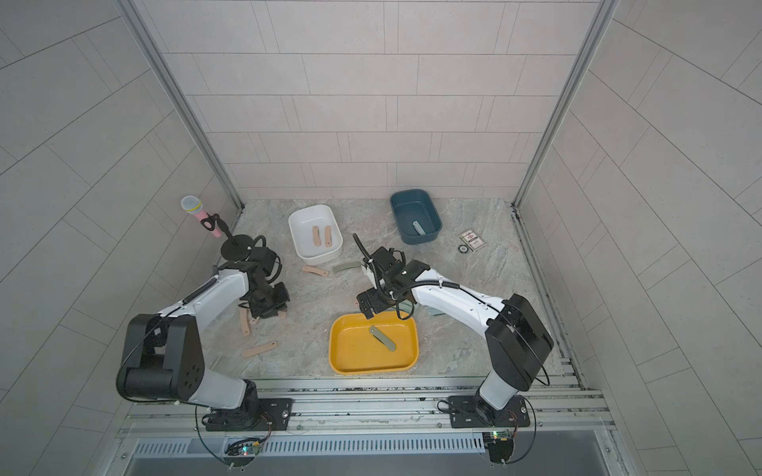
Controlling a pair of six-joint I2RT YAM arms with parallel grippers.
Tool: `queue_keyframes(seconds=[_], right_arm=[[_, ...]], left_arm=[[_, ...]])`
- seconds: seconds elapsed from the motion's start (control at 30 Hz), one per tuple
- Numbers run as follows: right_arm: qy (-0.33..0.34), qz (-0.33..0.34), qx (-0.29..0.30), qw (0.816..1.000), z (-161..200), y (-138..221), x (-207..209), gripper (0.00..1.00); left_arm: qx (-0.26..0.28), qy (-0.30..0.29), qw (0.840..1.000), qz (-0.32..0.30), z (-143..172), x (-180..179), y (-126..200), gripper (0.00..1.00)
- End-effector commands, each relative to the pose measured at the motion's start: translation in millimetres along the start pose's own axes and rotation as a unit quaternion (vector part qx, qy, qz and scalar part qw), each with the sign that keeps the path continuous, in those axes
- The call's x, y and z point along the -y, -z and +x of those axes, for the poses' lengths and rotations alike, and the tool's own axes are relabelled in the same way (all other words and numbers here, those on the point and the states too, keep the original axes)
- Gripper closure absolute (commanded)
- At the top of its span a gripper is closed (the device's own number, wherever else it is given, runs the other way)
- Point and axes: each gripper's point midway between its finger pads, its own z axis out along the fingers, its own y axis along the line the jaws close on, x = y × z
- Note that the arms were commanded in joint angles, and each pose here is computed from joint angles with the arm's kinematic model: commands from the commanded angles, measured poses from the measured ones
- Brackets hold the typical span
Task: Place the fruit knives into the storage box by color
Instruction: Pick up the fruit knife from the center of the board, then place the fruit knife in the storage box.
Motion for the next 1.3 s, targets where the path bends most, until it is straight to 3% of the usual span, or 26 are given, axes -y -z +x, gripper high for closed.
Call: queue_keyframes(seconds=[0.0,0.3,0.6,1.0,1.27], right_arm=[[-0.007,0.004,0.014,1.0,-19.6,0.9,6.0,0.0],[-0.023,0.001,0.017,1.0,-52.8,-3.3,28.6,0.0],[-0.027,0.001,0.006,1.0,-54.3,-0.2,42.6,0.0],[-0.048,-0.005,0.015,0.999,-46.3,6.8,52.0,0.0],[-0.072,0.006,0.027,0.997,-46.3,20.6,71.5,0.0]], left_arm=[[0.018,-0.053,0.998,0.01,-27.5,26.2,25.5,0.88],[0.022,-0.142,0.989,0.023,-93.4,124.5,19.4,0.9],[0.036,-0.138,0.989,0.025,-137.9,175.3,-19.4,0.92],[0.078,-0.146,0.985,-0.035,-186.2,179.1,-58.7,0.9],[0.054,-0.144,0.987,-0.043,-180.0,173.0,-85.3,0.89]])
